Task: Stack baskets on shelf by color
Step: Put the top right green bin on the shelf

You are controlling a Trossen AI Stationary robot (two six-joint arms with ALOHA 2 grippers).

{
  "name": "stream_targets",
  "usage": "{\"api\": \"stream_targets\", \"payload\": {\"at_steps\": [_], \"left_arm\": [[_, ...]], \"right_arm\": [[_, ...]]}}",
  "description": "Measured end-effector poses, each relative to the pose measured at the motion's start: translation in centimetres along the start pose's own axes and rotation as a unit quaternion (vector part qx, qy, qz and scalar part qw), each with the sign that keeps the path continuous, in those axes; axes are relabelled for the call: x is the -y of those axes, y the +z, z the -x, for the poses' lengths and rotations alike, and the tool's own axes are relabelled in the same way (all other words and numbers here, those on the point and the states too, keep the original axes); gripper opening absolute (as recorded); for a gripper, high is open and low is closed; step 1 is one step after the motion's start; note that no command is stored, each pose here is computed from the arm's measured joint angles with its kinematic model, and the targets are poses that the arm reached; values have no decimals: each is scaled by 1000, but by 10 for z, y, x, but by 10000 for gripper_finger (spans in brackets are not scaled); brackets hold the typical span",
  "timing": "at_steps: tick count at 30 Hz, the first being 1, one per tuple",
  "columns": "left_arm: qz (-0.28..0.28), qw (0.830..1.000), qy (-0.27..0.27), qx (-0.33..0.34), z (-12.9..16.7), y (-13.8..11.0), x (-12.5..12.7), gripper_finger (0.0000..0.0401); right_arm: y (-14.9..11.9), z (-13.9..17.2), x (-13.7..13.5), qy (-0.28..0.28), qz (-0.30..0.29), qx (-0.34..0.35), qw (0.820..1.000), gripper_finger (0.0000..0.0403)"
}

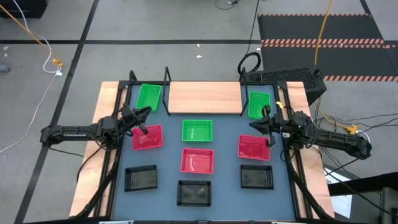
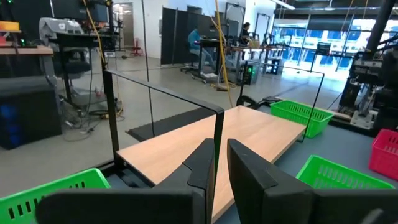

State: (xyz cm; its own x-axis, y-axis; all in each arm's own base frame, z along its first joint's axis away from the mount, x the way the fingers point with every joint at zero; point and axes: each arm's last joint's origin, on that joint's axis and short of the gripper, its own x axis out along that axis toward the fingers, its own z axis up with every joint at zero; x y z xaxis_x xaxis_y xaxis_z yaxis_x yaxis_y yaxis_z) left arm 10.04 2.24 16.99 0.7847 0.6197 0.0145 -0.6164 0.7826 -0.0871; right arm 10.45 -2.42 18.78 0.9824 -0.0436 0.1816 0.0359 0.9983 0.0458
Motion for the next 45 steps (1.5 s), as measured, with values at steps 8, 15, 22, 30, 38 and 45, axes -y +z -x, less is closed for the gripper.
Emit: {"api": "stream_targets", "payload": {"at_steps": [8,15,22,30,38,45], "left_arm": [[14,999,-2,46,0,10,0,47],[-62,995,7,82,2,18,0,47],[-54,995,8,82,2,18,0,47],[-46,996,1,80,1,18,0,47],[-93,994,7,51,1,11,0,47],[-154,983,89,36,1,11,-4,47]], "right_arm": [[2,0,8,-135,-31,22,990,19],[-3,-2,9,-136,-36,1,990,81],[-7,-6,10,-138,-29,-18,990,126],[-19,-16,10,-142,-41,-79,986,130],[33,-53,0,-106,41,-41,993,130],[61,-71,14,-217,150,-173,949,130]]}}
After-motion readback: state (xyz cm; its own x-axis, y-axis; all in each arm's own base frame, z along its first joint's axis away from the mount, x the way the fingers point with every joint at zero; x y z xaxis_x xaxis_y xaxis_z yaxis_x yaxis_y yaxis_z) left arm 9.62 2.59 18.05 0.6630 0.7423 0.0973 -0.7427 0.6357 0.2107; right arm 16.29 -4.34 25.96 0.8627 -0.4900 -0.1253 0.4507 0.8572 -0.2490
